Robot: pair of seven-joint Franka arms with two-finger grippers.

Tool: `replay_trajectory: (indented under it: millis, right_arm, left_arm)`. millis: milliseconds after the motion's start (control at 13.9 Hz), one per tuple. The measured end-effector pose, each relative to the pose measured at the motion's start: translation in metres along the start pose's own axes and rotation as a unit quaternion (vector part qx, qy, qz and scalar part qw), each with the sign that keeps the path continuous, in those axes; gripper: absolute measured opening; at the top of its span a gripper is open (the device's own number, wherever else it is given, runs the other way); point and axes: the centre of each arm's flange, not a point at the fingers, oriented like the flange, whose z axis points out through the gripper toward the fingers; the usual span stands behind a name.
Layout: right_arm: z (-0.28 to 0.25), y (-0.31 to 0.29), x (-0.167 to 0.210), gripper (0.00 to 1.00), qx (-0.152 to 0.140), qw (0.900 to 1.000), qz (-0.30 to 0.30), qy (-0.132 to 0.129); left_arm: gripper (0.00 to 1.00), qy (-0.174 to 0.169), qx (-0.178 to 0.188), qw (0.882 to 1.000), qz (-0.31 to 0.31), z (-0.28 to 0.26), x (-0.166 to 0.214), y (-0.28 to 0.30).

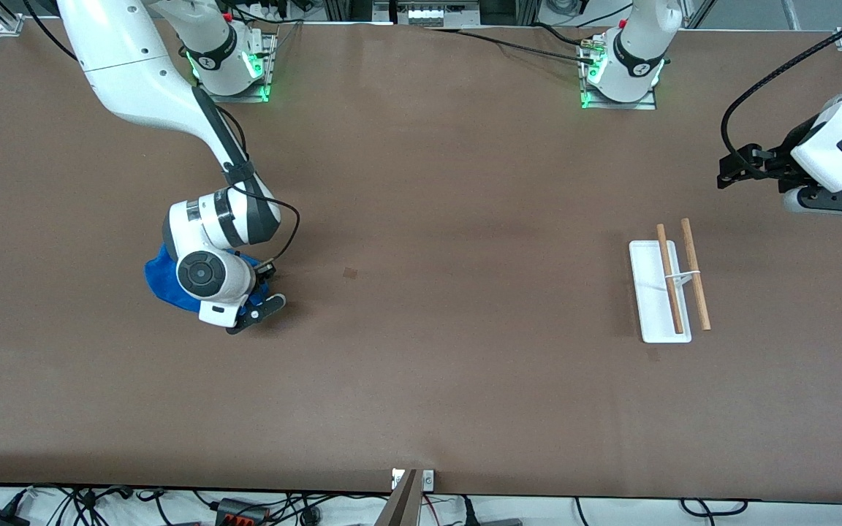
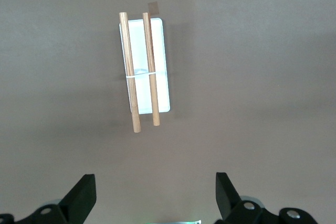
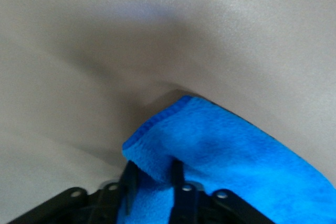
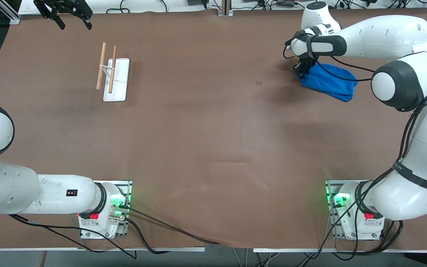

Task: Pass towel and hang on rack
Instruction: 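Close the right gripper on the blue towel's edge, then lift the towel with the right gripper while the left gripper approaches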

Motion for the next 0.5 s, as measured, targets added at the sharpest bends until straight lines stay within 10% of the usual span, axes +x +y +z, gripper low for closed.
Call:
replay_trajectory:
  millis: [144, 505]
  right_arm:
    - [-0.003, 0.001, 0.001, 0.05, -0.002, 1.000, 0.000, 0.003]
    - [-0.058, 0.010, 0.011, 0.05, 0.001, 1.000, 0.008, -0.009]
  left_arm:
    - [1.00, 0.000, 0.000, 1.000, 0.000, 0.000, 0.000, 0.000]
    - [1.00, 0.000, 0.000, 1.000, 0.000, 0.000, 0.000, 0.000]
